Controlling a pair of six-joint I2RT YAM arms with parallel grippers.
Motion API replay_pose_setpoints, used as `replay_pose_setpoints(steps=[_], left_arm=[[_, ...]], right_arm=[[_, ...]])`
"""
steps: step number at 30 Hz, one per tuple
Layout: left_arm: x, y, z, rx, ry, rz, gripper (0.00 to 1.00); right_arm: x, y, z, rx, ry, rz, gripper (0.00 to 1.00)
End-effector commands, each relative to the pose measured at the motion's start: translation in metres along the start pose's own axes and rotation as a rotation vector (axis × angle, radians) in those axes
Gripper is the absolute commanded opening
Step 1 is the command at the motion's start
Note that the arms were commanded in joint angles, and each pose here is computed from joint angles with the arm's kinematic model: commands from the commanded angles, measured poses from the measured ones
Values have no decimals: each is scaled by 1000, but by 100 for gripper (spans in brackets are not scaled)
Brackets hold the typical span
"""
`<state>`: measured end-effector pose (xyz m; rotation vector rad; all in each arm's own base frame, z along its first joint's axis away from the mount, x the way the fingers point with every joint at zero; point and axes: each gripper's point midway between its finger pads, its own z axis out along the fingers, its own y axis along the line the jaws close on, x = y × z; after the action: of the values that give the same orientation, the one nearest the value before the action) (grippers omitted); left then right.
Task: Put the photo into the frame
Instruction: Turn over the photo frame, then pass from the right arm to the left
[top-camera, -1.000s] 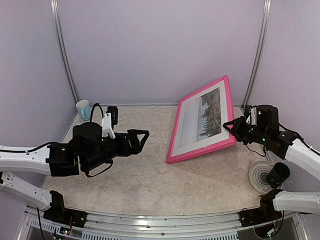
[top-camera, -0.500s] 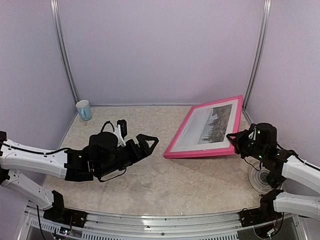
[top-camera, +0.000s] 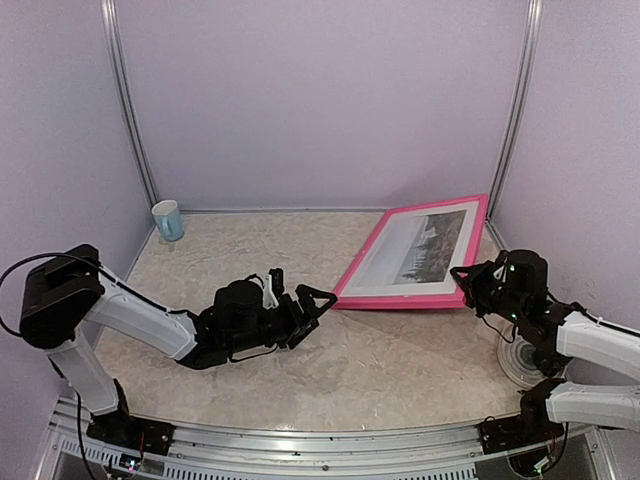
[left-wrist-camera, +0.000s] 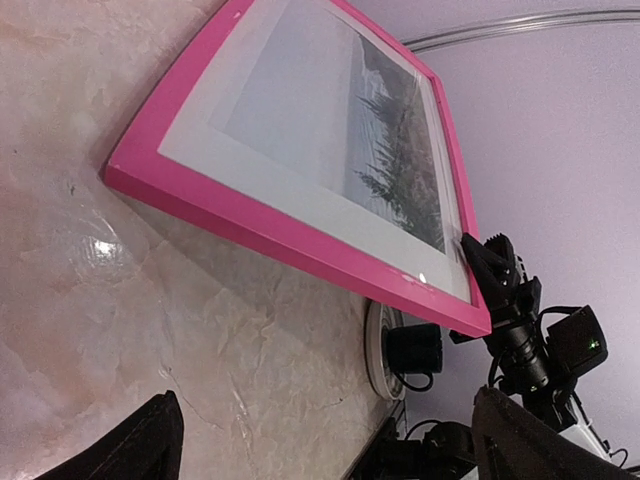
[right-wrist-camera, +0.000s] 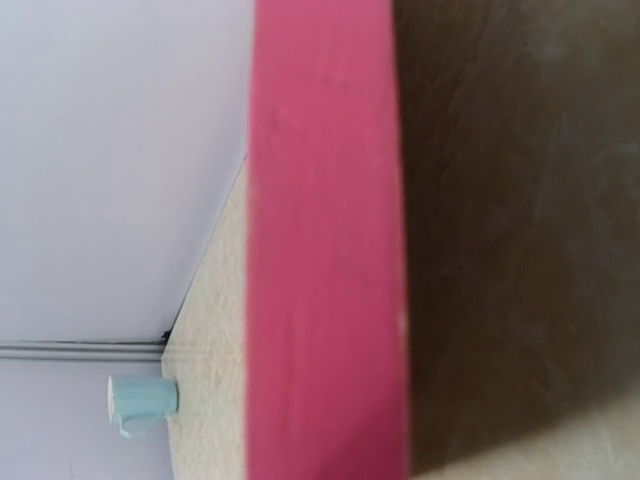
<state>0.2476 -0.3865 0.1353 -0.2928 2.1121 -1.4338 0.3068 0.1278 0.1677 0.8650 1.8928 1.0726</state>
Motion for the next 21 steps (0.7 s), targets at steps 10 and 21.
replay_pose_setpoints(steps=[10, 21], left_arm=[[22, 7, 61, 214, 131, -205, 99], [16, 30, 91, 170, 89, -279, 99]], right_arm=[[18, 17, 2, -96, 81, 11, 0], [40, 22, -3, -124, 159, 34, 1]])
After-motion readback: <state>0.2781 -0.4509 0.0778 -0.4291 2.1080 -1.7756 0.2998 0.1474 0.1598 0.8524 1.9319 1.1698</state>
